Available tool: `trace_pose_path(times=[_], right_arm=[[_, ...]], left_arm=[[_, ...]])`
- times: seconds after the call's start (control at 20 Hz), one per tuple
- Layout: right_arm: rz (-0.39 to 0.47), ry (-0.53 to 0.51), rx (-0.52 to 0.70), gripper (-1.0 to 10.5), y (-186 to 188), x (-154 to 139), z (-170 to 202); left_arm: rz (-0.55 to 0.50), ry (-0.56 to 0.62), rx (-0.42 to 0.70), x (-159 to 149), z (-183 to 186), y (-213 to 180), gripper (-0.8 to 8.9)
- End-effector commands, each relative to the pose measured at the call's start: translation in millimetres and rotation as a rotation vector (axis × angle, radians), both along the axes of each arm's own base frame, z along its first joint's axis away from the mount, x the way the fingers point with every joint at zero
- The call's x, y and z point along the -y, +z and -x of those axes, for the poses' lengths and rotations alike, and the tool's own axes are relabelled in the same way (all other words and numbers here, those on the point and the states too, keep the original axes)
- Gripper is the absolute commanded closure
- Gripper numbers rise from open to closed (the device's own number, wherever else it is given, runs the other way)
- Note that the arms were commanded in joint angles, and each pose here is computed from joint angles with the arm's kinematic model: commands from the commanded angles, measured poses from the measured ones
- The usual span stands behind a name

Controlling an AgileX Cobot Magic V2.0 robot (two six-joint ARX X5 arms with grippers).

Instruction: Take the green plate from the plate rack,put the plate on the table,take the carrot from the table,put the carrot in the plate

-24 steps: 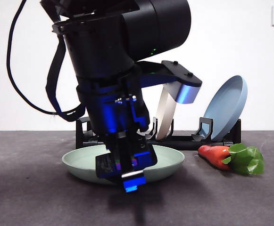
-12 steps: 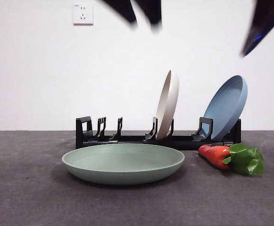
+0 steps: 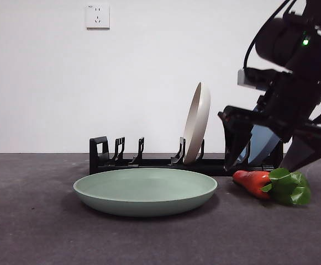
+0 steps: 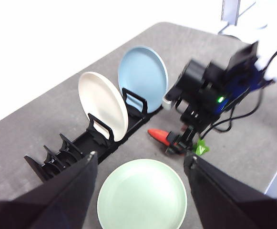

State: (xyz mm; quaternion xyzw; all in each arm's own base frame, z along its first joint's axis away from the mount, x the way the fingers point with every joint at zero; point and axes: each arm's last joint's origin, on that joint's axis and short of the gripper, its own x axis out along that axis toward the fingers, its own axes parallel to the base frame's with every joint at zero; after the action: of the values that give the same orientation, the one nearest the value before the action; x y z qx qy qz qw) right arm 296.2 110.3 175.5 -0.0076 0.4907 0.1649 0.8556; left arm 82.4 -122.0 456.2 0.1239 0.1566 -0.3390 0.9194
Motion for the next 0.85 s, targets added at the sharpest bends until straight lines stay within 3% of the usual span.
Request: trace_pose_path(times=[0.05, 0.25, 0.6, 0.85], right_arm=[[0.004, -0.027, -0.02, 3.6, -7, -1, -2], [0.016, -0.065, -0.051, 3.6, -16, -1, -4], [0.009, -0.071, -0.074, 6.5, -20, -1, -4], [0.017, -0.071, -0.096, 7.5, -21, -1, -2]], left_arm=[[0.015, 0.01, -0.018, -4, 3, -1, 4.99], [0.042, 0.006, -0.035, -8, 6, 0, 4.99], [0.052, -0.006, -0.035, -11, 8, 1, 4.99], [0.052, -0.006, -0.035, -11, 8, 1, 4.99]])
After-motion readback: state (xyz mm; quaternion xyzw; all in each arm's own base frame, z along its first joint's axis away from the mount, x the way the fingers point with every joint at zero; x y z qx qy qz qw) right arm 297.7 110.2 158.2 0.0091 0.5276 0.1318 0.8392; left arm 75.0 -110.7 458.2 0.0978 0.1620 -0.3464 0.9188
